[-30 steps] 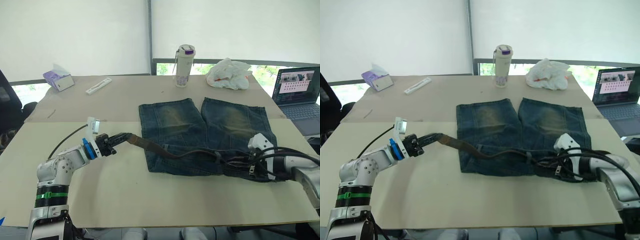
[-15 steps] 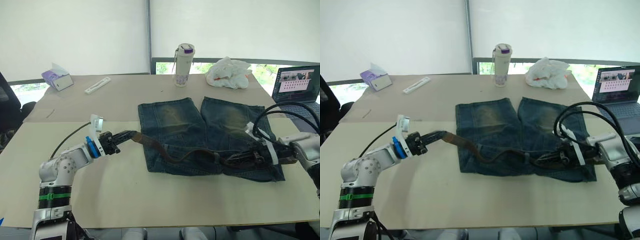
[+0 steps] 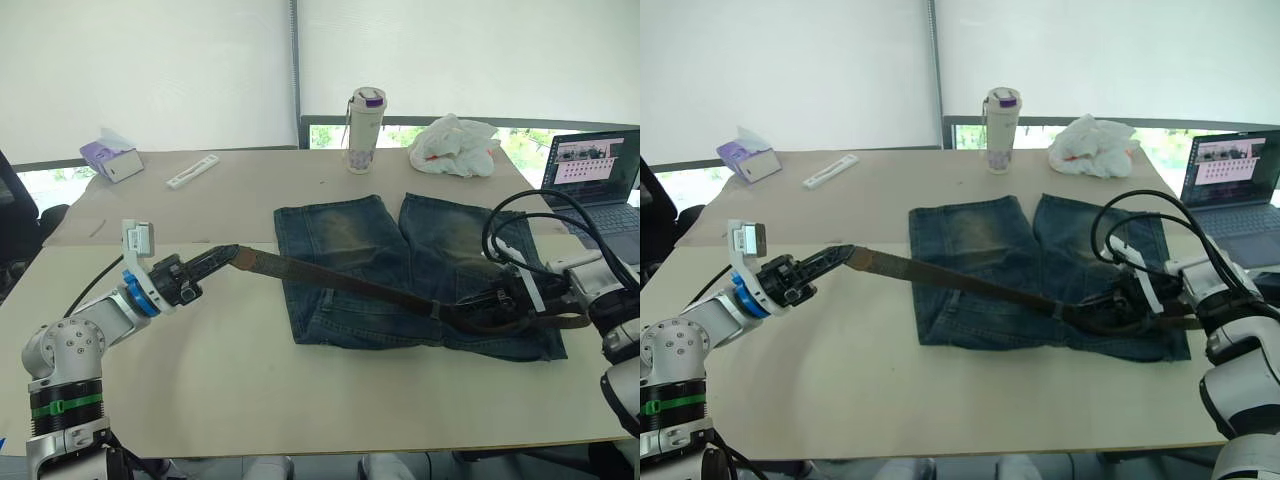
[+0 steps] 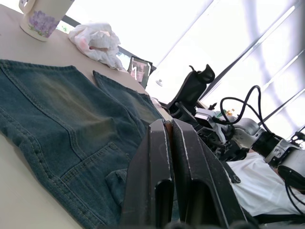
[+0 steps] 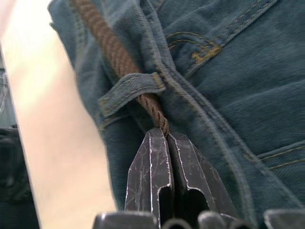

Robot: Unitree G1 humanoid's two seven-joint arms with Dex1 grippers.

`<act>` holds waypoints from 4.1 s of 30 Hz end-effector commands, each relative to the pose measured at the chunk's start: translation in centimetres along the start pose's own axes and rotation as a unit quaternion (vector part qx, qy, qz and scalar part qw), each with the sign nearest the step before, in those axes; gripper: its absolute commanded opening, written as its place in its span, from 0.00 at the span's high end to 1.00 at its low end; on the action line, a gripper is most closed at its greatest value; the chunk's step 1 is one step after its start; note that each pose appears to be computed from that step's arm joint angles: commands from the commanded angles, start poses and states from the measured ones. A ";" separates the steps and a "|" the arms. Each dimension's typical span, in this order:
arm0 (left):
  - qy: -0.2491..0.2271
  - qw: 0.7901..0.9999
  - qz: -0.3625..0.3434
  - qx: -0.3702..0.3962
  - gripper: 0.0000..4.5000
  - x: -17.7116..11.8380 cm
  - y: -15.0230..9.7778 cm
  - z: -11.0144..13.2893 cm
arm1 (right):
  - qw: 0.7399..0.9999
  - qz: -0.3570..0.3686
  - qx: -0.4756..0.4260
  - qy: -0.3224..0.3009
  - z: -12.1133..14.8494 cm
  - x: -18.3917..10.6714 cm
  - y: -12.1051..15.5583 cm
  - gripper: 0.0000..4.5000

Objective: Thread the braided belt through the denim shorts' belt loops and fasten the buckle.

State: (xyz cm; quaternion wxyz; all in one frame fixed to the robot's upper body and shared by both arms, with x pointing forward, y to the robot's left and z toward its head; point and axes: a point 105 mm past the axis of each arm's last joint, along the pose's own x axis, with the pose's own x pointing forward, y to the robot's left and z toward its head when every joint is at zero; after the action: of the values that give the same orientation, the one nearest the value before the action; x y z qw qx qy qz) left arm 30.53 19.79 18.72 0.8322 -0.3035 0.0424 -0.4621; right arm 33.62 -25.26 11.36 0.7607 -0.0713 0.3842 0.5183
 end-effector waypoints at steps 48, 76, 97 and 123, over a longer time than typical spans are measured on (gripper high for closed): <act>0.015 0.999 0.040 -0.017 1.00 -1.8 2.4 -1.7 | 0.890 -0.246 -0.106 -0.368 1.8 2.8 7.0 0.99; 0.021 1.000 0.001 -0.016 1.00 -1.9 0.1 -1.6 | 0.930 -0.251 -0.063 -0.260 -2.4 3.0 6.6 0.99; -0.026 0.994 -0.077 -0.073 1.00 3.8 -4.2 -2.6 | 0.905 0.002 0.077 -0.418 6.7 10.1 16.8 0.19; -0.002 0.993 -0.055 -0.102 1.00 5.9 -3.2 -6.2 | 0.838 0.018 0.156 -0.523 9.9 7.8 15.7 1.00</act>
State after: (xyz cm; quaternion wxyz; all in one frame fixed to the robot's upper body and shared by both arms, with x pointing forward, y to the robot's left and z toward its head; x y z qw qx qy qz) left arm 29.35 11.20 16.33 0.7725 -0.3942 0.0785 -0.4916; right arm 26.76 -7.07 16.46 0.8407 0.3375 0.0326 0.4222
